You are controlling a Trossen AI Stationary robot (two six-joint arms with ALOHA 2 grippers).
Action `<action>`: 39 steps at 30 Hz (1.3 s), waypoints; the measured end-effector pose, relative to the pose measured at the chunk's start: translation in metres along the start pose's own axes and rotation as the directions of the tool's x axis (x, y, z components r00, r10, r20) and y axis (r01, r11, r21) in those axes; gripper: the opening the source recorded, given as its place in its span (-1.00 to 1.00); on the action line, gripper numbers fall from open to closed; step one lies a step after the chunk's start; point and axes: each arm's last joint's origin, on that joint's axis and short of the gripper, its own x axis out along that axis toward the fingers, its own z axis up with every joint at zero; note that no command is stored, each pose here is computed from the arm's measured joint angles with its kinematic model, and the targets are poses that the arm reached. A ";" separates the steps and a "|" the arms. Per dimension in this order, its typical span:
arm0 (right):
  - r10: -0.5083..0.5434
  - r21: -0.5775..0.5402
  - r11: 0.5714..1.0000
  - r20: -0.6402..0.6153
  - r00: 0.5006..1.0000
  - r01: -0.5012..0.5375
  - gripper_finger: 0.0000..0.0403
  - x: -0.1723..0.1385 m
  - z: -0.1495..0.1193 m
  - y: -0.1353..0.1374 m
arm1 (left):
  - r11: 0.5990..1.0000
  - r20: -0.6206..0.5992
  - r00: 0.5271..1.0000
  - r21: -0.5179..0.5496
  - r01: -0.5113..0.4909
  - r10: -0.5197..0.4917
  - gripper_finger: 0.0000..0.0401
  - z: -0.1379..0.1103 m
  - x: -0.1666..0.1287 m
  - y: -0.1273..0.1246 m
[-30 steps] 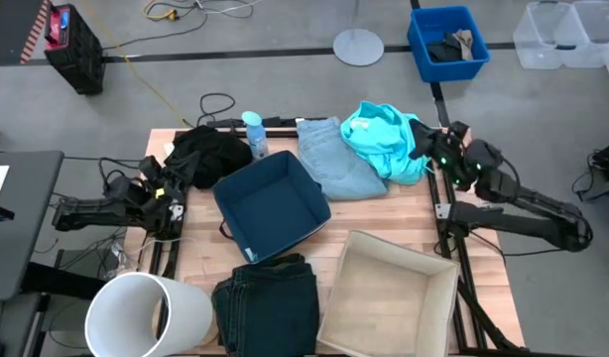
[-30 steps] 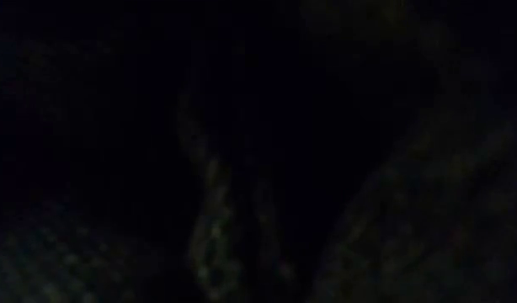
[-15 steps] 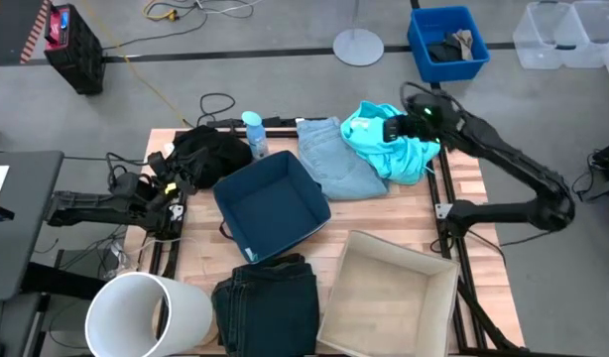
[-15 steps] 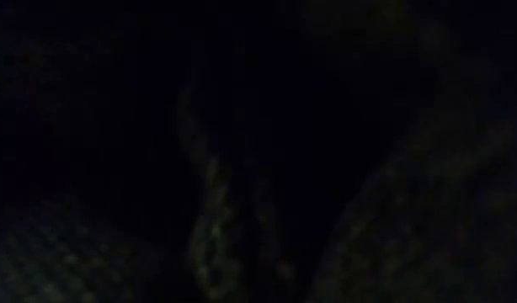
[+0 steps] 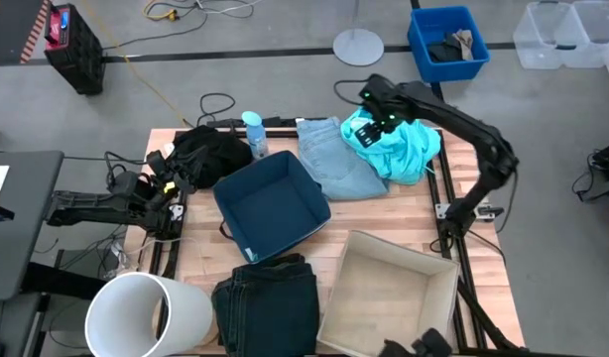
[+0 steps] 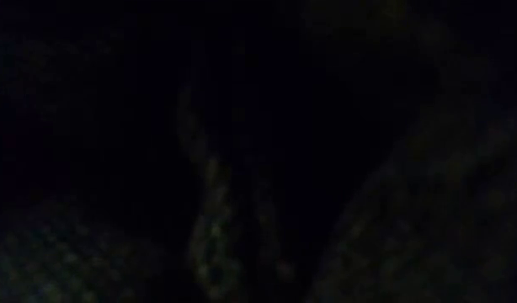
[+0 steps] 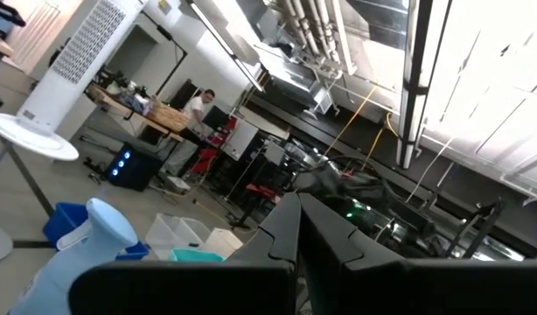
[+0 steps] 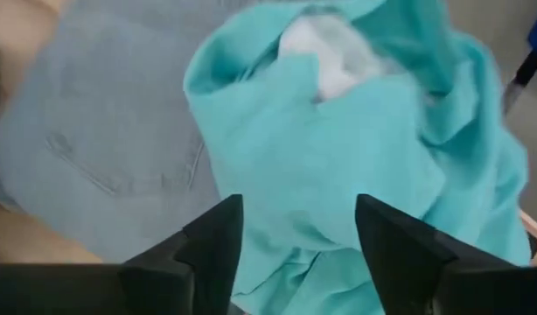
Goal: Sort clothes
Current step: Put the light blue shorts into the brown laundry organizer
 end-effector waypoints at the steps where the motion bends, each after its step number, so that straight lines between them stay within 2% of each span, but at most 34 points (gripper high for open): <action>1: 0.003 -0.015 1.000 -0.020 1.000 -0.003 0.23 0.005 0.002 0.002 | 1.000 0.000 1.000 -0.002 0.000 0.000 -1.00 0.000 0.000 0.000; 7: 0.027 -0.058 0.998 -0.097 0.995 -0.033 0.24 0.026 0.009 0.014 | 1.000 -0.002 1.000 -0.012 0.006 -0.006 -1.00 0.000 0.000 0.000; 14: 0.004 -0.086 0.996 -0.203 0.979 -0.022 0.24 0.053 0.010 0.018 | 1.000 -0.006 1.000 -0.011 0.010 -0.010 -1.00 0.000 0.000 0.000; 24: 0.002 -0.071 0.997 -0.194 0.981 -0.016 0.21 0.053 0.013 0.013 | 1.000 -0.049 0.999 0.002 -0.006 0.006 -1.00 -0.005 0.000 0.002; 39: 0.003 -0.126 0.992 -0.194 0.981 -0.028 -0.39 0.052 0.013 0.013 | 1.000 -0.054 0.998 -0.002 -0.009 0.009 -1.00 -0.006 0.000 0.002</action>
